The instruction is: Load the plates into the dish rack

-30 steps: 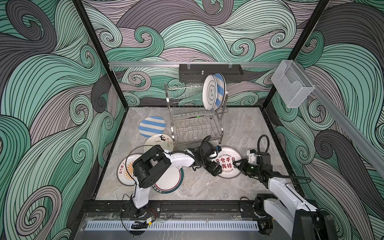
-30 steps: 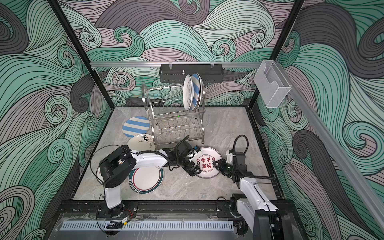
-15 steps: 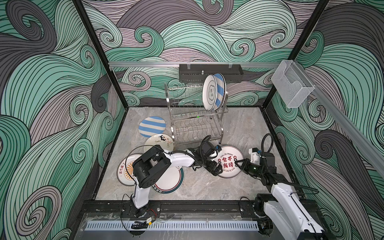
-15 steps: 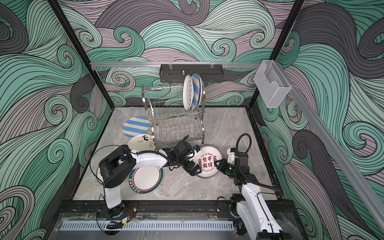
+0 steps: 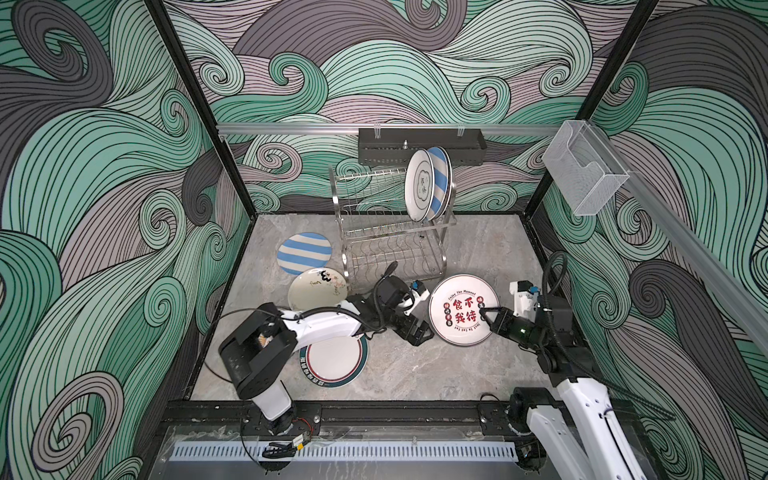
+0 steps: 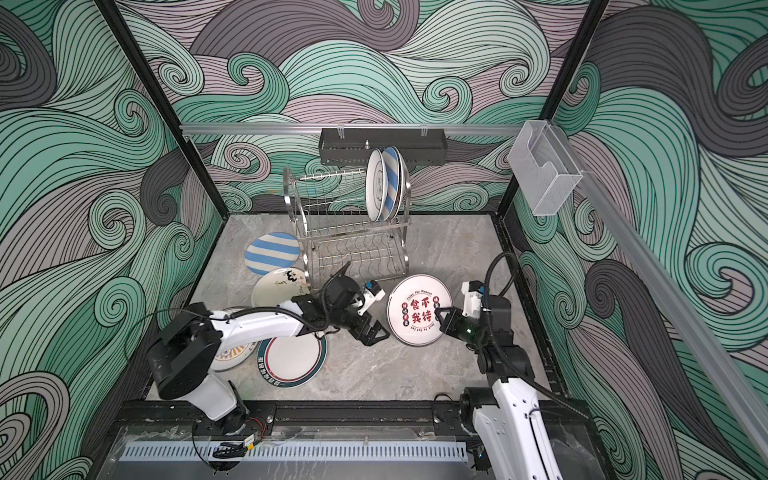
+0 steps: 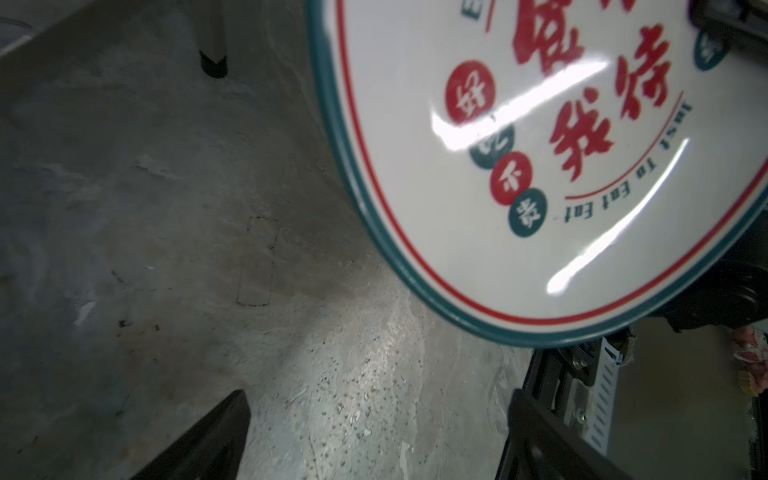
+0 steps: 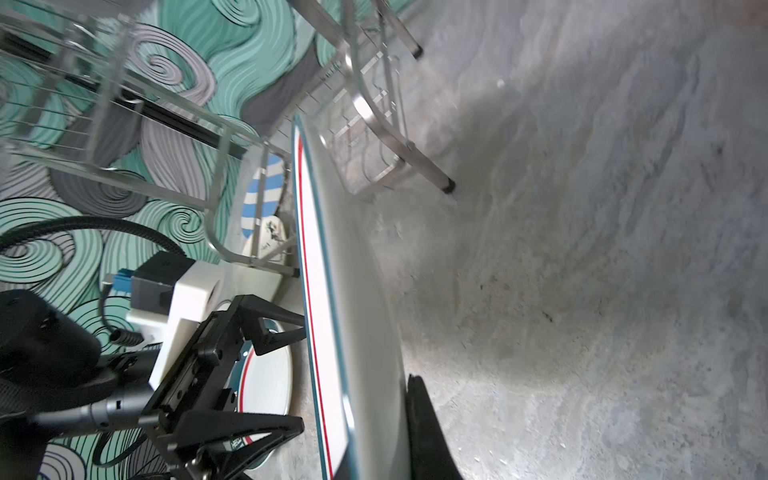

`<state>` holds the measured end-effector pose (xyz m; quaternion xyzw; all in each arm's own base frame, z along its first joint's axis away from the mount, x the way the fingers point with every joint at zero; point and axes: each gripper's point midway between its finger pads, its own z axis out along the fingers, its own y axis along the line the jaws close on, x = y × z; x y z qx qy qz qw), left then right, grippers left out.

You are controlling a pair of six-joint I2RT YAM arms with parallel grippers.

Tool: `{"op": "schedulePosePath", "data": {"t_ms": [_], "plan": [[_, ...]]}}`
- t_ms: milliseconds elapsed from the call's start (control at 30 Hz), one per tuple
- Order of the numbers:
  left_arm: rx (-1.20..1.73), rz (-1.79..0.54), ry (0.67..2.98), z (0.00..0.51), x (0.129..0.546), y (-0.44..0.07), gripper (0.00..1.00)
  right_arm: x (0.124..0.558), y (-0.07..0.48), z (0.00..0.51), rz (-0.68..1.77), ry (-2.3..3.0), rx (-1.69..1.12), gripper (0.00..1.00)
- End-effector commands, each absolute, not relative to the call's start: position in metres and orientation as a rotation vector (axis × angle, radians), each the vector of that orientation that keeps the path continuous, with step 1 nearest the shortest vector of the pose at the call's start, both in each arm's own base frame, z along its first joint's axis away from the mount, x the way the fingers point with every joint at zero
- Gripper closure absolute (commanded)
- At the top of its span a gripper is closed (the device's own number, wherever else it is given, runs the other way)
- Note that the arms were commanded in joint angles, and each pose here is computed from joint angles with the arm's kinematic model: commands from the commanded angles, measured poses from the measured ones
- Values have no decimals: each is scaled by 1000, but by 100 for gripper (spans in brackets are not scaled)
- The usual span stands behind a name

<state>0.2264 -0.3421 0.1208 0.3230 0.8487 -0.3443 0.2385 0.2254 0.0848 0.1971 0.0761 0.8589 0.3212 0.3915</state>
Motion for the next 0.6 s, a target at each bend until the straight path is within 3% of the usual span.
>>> {"op": "schedulePosePath", "data": {"t_ms": [0, 333, 567], "plan": [[819, -907, 2294, 147, 227, -310, 1, 224, 100, 235, 896, 2102, 60, 100], [345, -671, 2115, 195, 275, -203, 1, 240, 122, 352, 925, 1847, -107, 100], [110, -516, 2060, 181, 301, -151, 1, 259, 165, 429, 842, 1711, -259, 100]]}}
